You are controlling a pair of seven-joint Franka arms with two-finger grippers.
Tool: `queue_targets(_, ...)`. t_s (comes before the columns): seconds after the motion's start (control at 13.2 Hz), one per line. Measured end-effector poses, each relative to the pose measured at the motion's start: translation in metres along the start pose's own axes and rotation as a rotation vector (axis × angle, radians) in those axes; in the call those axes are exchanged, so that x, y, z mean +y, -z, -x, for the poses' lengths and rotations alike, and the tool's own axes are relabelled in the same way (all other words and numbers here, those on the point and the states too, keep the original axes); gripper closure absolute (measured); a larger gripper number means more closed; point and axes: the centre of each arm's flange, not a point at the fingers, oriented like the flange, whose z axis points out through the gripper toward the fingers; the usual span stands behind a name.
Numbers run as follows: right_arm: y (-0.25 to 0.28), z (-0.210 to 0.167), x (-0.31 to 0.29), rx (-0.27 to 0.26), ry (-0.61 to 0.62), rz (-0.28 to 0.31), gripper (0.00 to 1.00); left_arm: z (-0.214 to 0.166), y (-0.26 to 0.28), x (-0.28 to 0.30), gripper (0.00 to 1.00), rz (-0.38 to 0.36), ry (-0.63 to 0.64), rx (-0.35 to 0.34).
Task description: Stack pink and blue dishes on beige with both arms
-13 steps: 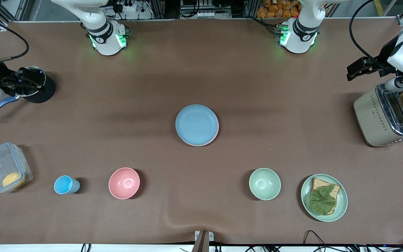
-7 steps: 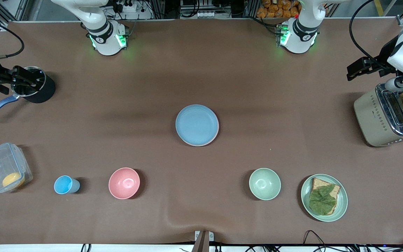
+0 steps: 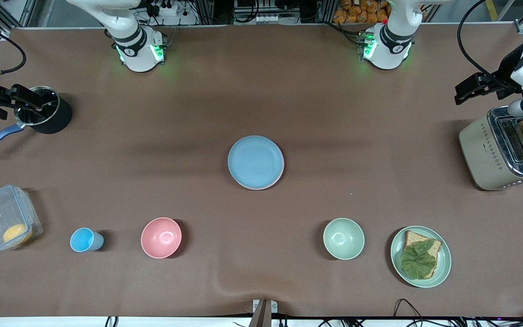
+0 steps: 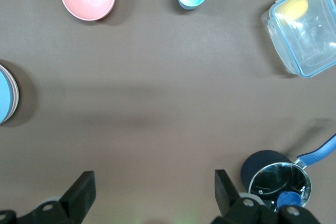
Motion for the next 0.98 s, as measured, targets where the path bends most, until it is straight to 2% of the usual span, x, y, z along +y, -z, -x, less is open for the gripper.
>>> queue_targets(0.98, 0.0022, 0.0011, 0.0015, 0.0, -0.003, 0.0, 0.0, -0.0003, 0.0004, 0.0008, 0.0, 0.0, -0.001, 0.001)
